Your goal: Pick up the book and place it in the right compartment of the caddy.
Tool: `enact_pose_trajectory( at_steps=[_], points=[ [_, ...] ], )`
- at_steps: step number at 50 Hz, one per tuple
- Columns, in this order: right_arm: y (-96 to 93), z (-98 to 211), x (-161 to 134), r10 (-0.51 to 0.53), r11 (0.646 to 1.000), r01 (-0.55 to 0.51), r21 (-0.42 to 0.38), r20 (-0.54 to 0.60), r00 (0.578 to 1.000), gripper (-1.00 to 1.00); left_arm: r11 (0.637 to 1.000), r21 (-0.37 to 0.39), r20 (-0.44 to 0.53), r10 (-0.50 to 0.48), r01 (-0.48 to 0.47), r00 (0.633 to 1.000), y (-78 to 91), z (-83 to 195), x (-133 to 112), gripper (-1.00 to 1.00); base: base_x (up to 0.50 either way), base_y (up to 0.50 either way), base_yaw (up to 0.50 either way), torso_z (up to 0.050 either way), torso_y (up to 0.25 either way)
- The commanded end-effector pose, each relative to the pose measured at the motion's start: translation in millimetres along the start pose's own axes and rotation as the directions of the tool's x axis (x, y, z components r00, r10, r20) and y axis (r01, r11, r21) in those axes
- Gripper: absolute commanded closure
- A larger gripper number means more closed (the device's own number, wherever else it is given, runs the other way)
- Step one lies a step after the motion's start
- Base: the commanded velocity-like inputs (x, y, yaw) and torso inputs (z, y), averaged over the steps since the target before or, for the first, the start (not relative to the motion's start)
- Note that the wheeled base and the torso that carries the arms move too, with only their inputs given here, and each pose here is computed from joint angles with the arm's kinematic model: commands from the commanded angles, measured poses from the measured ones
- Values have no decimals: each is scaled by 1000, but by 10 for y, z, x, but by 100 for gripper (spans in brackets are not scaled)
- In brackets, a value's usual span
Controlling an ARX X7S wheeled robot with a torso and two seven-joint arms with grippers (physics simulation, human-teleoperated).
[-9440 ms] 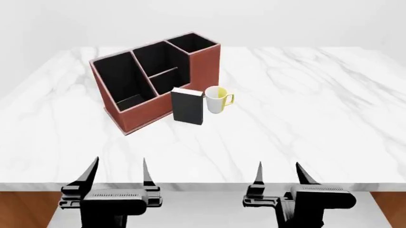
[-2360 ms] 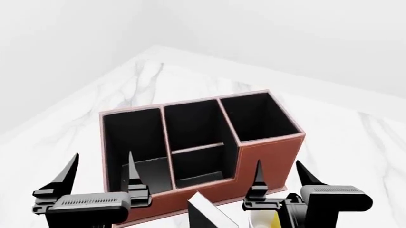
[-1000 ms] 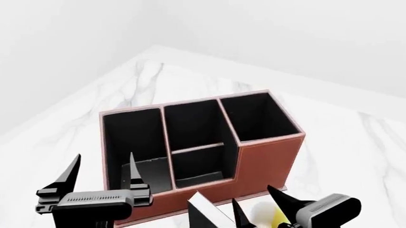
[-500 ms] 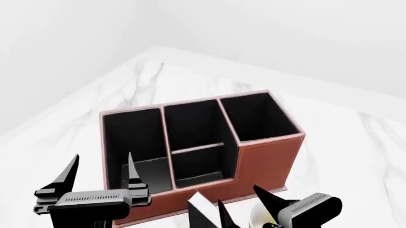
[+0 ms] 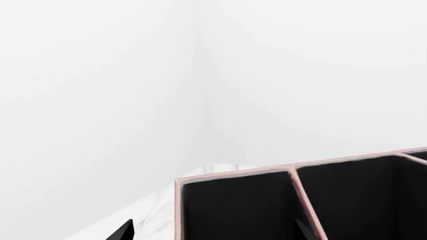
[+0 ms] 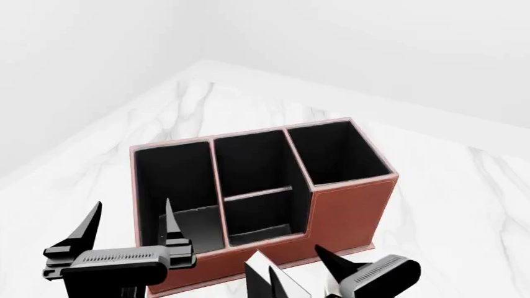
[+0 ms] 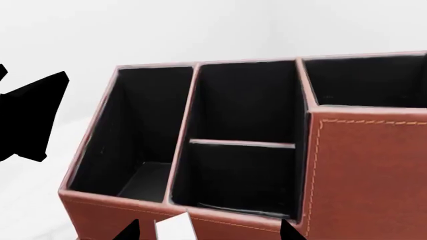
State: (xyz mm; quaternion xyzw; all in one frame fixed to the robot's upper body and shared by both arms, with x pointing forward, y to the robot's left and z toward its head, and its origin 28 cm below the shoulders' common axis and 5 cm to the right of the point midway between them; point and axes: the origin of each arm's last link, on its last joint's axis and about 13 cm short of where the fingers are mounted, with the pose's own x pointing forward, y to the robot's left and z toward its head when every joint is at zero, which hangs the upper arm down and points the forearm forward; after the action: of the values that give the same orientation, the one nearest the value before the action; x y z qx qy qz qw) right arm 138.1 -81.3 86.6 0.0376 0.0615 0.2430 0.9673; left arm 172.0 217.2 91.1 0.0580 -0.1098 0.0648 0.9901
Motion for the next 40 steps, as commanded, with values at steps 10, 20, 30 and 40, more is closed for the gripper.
enact_pose_trajectory(
  at_steps=[10,20,30,40],
  points=[
    [-11,-176,75,-17,1000,16,-24,-30,999,-100,1000,-3,-3,4,-4,1000,10,-1,13,-100,0,0,0,0,0],
    [-41,-180,3,44,999,-44,0,-52,998,-100,1000,0,-4,5,-5,1000,8,-5,11,-100,0,0,0,0,0],
    [-150,-248,-45,99,995,-97,24,-80,992,-100,1000,4,-6,2,-2,1000,-5,-10,12,-100,0,0,0,0,0],
    [-225,-271,-12,118,992,-113,50,-98,988,-100,1000,5,-9,3,-3,1000,-8,-19,15,-100,0,0,0,0,0]
  ],
)
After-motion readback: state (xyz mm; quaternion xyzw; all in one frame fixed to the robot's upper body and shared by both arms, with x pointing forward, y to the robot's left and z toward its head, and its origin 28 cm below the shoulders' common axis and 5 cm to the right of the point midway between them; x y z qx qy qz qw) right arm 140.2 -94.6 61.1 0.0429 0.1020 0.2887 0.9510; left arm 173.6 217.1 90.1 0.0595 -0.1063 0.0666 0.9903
